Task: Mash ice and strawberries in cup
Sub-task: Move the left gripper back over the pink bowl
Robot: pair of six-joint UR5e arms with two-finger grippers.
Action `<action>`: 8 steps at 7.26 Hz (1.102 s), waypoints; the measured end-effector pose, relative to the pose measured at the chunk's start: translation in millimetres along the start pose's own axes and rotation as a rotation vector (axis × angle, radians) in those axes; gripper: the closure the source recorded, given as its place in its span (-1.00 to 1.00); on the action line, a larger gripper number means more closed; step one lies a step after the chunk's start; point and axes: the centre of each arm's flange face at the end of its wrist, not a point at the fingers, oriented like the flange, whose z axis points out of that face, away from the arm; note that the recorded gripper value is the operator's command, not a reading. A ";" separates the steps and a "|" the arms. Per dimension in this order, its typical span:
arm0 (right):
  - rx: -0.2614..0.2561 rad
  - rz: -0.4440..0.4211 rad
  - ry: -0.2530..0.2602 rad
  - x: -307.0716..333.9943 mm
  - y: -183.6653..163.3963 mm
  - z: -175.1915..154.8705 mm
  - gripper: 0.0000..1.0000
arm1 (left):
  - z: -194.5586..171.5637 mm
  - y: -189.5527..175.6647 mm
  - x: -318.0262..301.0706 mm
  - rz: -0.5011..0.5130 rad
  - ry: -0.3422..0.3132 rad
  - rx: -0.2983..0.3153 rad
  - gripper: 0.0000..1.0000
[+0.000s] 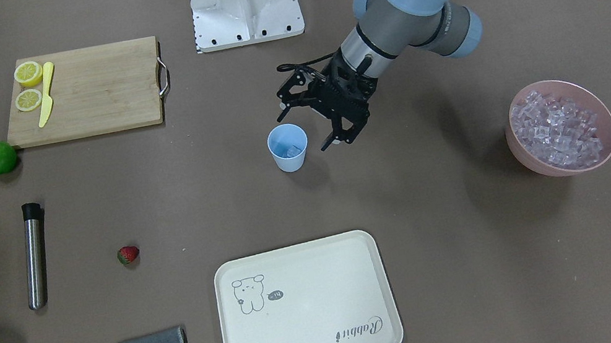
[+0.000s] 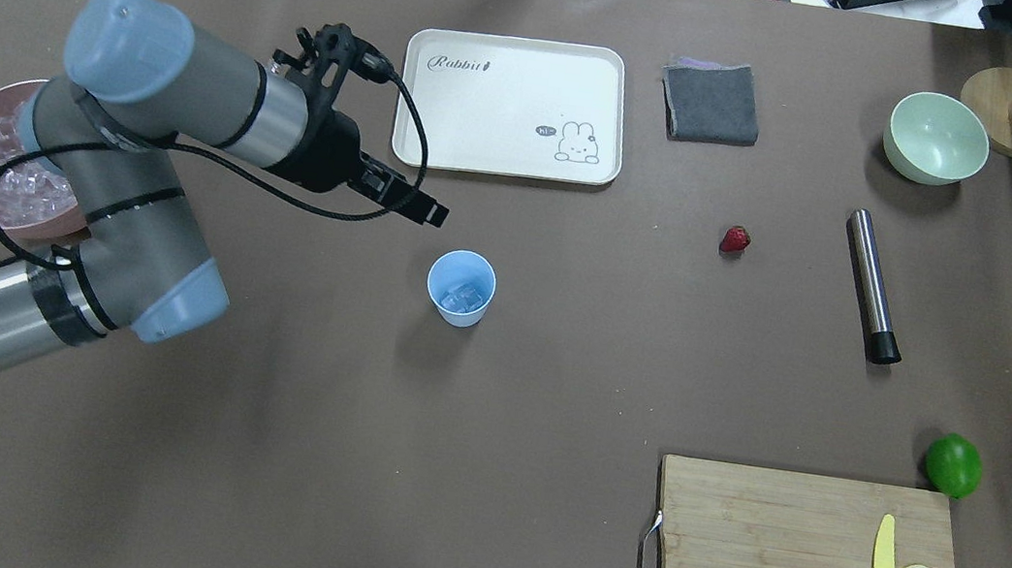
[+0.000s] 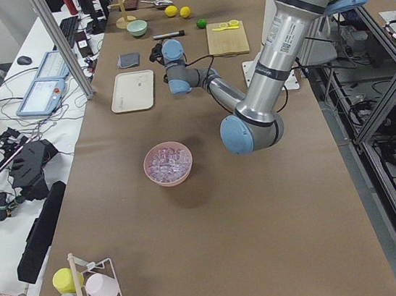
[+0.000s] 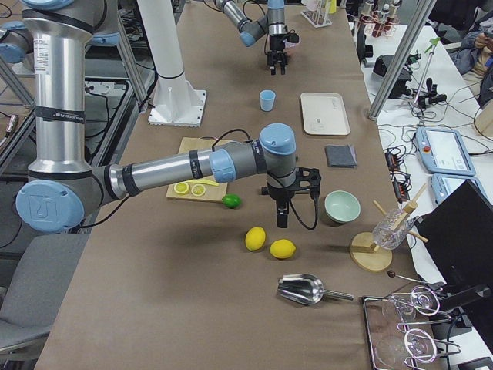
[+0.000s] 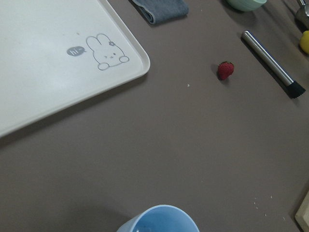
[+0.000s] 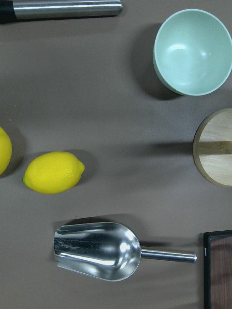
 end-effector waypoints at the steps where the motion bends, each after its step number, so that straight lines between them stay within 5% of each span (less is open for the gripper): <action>1: -0.001 0.000 -0.003 -0.5 0.2 -0.3 -1.00 | -26.1 -3.5 -31.7 0.038 -0.016 -0.021 -0.95; 8: -0.010 0.004 -0.018 -0.5 1.8 1.1 -1.00 | -166.5 92.8 -224.0 0.229 -0.154 -0.123 -0.91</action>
